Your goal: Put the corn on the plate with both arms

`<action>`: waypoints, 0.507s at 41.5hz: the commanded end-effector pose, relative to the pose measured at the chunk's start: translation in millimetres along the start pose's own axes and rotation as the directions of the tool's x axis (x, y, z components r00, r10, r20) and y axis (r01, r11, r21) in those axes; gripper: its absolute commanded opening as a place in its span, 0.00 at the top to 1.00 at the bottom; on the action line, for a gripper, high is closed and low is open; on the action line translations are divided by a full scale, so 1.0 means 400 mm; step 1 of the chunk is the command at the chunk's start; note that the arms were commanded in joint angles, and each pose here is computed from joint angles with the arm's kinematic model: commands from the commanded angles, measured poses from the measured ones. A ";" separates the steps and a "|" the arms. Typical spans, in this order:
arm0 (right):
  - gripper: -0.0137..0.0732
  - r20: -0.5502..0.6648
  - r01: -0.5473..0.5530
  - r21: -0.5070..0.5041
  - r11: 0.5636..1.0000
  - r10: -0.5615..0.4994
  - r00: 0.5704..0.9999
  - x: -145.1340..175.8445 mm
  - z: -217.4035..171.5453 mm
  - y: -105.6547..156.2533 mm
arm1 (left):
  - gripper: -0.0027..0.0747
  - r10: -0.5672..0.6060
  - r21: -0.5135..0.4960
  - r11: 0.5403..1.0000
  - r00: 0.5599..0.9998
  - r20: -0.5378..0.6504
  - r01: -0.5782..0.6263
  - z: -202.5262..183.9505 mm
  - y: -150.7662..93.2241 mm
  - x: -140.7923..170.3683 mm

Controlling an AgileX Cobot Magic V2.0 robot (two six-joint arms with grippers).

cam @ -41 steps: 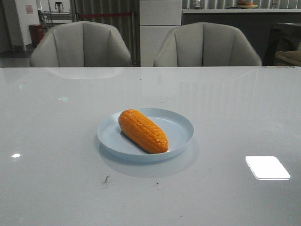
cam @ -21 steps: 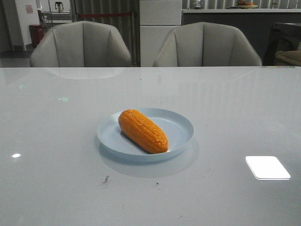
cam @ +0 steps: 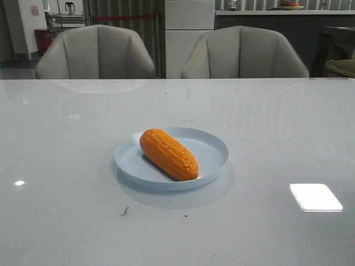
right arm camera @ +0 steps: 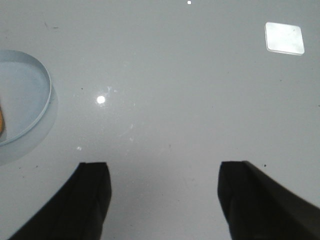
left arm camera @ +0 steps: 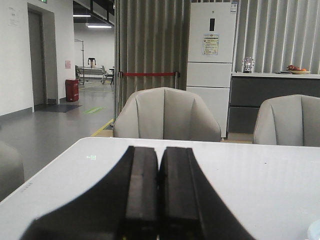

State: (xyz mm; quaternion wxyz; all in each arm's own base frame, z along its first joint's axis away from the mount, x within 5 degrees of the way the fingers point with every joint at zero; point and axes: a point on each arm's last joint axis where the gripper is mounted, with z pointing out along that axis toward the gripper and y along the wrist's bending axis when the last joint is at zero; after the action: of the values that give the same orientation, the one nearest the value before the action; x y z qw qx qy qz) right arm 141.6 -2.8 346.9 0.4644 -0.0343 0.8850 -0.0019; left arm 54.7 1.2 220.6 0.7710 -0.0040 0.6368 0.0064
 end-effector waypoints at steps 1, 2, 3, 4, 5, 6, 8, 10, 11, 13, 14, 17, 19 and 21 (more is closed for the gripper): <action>0.20 0.146 0.033 0.027 0.999 -0.036 0.989 -0.029 -0.051 0.001 | 0.85 -0.009 -0.008 1.000 0.999 0.052 0.009 -0.004 0.002 0.013; 0.20 0.157 0.036 0.025 0.999 -0.040 0.987 -0.028 -0.060 0.004 | 0.85 -0.008 -0.010 1.000 0.999 0.052 0.009 -0.004 0.002 0.013; 0.20 0.172 0.041 0.022 0.999 -0.044 0.984 -0.026 -0.070 0.007 | 0.85 -0.008 -0.010 1.000 0.999 0.052 0.009 -0.004 0.002 0.013; 0.21 0.193 0.047 0.017 0.999 -0.050 0.980 -0.023 -0.085 0.011 | 0.85 -0.008 -0.010 1.000 0.999 0.052 0.009 -0.004 0.002 0.013; 0.22 0.210 0.053 0.012 0.999 -0.054 0.976 -0.021 -0.095 0.014 | 0.85 -0.008 -0.010 1.000 0.999 0.052 0.009 -0.004 0.002 0.013; 0.23 0.232 0.060 0.006 0.998 -0.060 0.971 -0.018 -0.111 0.019 | 0.85 -0.008 -0.010 1.000 0.999 0.052 0.009 -0.004 0.002 0.013; 0.26 0.264 0.071 -0.002 0.998 -0.067 0.962 -0.009 -0.133 0.025 | 0.85 -0.008 -0.010 1.000 0.999 0.052 0.009 -0.004 0.002 0.013; 0.30 0.304 0.082 -0.010 0.997 -0.075 0.950 0.009 -0.158 0.031 | 0.85 -0.008 -0.010 1.000 0.999 0.052 0.009 -0.004 0.002 0.013; 0.31 0.324 0.085 -0.013 0.996 -0.076 0.943 0.019 -0.169 0.033 | 0.85 -0.008 -0.010 1.000 0.999 0.052 0.009 -0.004 0.002 0.013; 0.35 0.345 0.089 -0.017 0.996 -0.078 0.935 0.039 -0.177 0.035 | 0.85 -0.008 -0.010 1.000 0.999 0.052 0.009 -0.004 0.002 0.013; 0.37 0.363 0.090 -0.018 0.996 -0.077 0.929 0.050 -0.185 0.037 | 0.85 -0.008 -0.010 1.000 0.999 0.052 0.009 -0.004 0.002 0.013; 0.45 0.403 0.077 -0.035 0.996 -0.056 0.913 0.088 -0.189 0.042 | 0.85 -0.008 -0.010 1.000 0.999 0.052 0.009 -0.004 0.002 0.013; 0.50 0.444 0.062 -0.050 0.997 -0.033 0.895 0.113 -0.196 0.046 | 0.85 -0.008 -0.010 1.000 0.999 0.052 0.009 -0.004 0.002 0.013; 0.55 0.482 0.047 -0.063 0.997 -0.011 0.876 0.135 -0.198 0.048 | 0.85 -0.008 -0.010 1.000 0.999 0.052 0.009 -0.004 0.002 0.013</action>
State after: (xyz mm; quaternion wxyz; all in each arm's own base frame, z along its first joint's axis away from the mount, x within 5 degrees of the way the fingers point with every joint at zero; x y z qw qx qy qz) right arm 52.4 10.7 339.6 0.6023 -0.0761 0.7944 0.0224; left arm 54.7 1.3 220.6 0.7710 -0.0047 0.6368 0.0072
